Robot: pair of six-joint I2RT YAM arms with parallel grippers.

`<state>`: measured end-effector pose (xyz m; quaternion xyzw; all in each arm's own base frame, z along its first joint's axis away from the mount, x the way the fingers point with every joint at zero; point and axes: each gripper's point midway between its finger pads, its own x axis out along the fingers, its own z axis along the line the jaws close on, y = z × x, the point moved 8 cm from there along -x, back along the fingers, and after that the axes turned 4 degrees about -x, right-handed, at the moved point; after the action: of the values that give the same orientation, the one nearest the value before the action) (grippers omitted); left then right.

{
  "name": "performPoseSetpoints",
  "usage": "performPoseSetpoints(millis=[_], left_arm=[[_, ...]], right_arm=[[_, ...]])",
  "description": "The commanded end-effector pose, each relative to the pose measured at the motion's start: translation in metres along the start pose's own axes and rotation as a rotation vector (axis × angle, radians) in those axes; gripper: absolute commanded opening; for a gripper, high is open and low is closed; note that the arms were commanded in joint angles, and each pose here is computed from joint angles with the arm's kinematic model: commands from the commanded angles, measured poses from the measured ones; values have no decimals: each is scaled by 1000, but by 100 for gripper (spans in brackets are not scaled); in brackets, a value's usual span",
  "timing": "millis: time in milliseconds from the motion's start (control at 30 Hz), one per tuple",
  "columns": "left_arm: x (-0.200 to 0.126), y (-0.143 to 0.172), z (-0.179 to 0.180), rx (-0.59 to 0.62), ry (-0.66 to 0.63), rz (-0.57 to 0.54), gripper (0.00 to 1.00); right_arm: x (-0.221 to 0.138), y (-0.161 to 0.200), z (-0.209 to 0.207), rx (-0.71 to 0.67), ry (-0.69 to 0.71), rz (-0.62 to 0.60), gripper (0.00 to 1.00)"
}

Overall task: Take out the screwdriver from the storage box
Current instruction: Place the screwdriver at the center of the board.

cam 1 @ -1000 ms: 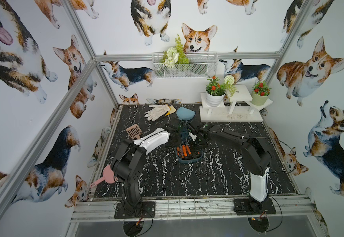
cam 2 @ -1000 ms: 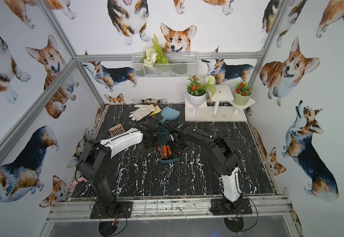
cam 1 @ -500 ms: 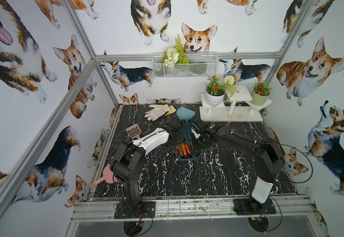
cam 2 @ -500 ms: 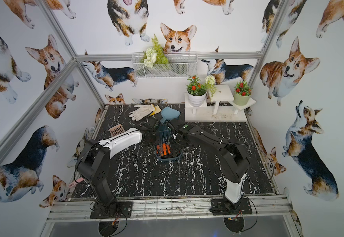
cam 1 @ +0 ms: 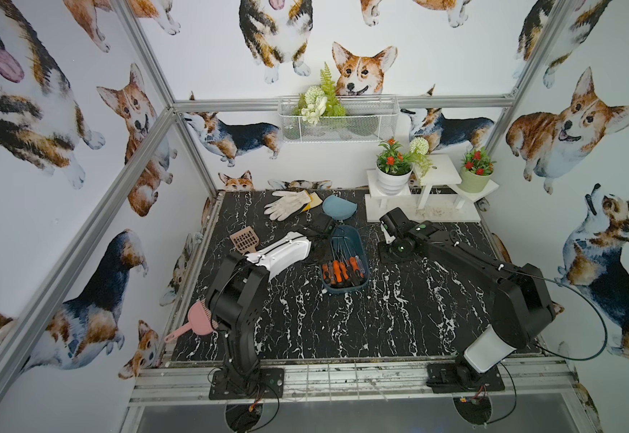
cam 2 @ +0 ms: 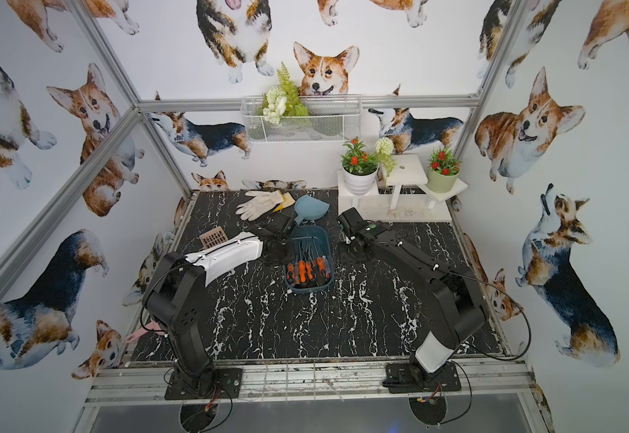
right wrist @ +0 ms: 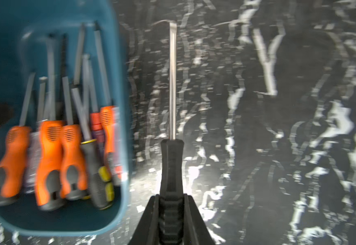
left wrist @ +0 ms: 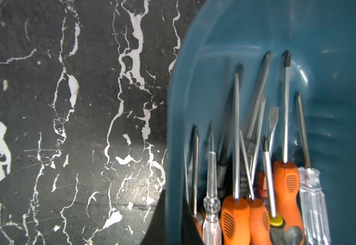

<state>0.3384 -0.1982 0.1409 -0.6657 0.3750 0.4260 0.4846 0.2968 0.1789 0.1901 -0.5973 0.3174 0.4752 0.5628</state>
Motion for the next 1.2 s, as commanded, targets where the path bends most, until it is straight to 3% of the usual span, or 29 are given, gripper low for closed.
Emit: performPoseSetpoints(millis=[0,233,933,1000,1033,1167], left_arm=[[-2,-6,-8,1,43,-26,0],[0,-4,-8,8,40,-11,0],[0,-4,-4,12,18,-15,0],[0,-4,-5,13,20,-14,0],[-1,-4,-5,12,24,-16,0],[1,-3,-5,13,24,-9,0]], right_arm=[[7,4,-23,18,48,27,0],[30,16,-57,73,79,102,0],[75,29,-63,12,127,289,1],[76,29,-63,15,126,294,8],[76,28,-63,17,124,295,17],[75,27,-61,22,115,293,30]])
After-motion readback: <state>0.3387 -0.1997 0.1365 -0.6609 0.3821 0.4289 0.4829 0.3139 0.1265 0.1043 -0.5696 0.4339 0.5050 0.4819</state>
